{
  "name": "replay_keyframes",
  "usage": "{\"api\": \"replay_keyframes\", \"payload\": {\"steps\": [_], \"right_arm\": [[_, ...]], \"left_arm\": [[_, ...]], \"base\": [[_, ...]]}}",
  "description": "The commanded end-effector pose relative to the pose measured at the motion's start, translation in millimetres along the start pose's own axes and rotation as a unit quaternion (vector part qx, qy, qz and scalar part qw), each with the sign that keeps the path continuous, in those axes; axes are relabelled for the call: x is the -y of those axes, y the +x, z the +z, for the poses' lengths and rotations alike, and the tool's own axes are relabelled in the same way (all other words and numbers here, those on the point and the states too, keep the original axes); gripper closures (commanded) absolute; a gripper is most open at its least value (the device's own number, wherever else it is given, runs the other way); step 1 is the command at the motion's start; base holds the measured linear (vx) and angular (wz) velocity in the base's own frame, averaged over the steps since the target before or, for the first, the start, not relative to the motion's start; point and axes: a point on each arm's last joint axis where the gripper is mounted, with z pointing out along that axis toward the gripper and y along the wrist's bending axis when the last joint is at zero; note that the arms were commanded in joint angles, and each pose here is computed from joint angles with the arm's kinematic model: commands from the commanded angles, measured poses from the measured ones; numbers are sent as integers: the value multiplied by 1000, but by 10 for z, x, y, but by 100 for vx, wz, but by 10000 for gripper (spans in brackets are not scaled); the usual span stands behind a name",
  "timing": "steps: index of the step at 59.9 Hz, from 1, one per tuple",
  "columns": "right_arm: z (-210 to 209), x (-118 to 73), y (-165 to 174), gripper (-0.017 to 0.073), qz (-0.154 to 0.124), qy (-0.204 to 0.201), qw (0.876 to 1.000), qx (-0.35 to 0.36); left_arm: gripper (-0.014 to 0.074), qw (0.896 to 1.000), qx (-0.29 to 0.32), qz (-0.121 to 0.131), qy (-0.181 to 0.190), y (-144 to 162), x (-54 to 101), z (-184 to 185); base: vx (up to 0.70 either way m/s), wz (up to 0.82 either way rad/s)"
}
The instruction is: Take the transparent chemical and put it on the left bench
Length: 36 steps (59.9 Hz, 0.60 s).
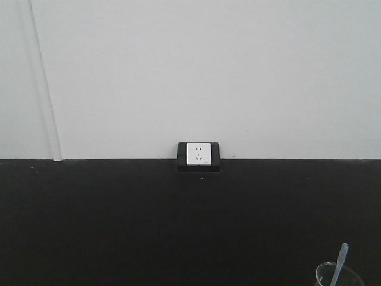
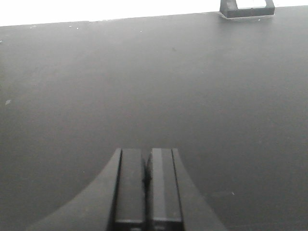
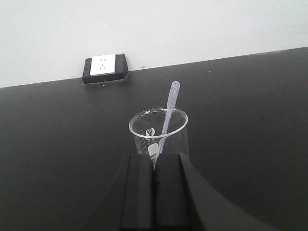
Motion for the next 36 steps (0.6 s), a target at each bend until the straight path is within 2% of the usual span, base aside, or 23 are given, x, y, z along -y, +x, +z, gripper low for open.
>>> {"api": "replay_keyframes", "payload": {"steps": [1, 16, 21, 31, 36], "right_arm": [[-5, -5, -59, 565, -9, -3, 999, 43], [-6, -6, -64, 565, -9, -4, 999, 45], [-11, -12, -106, 565, -8, -7, 998, 68], [-107, -63, -453, 565, -8, -22, 984, 175], [-162, -99, -701, 565, -10, -23, 981, 192]], "left_arm": [[597, 999, 41, -4, -1, -28, -1, -13], [597, 999, 41, -4, -1, -28, -1, -13], [597, 999, 41, -4, -1, -28, -1, -13], [597, 999, 41, -4, -1, -28, -1, -13], [597, 999, 41, -4, -1, -28, -1, -13]], "base": [[0, 0], [0, 0], [0, 0], [0, 0], [0, 0]]}}
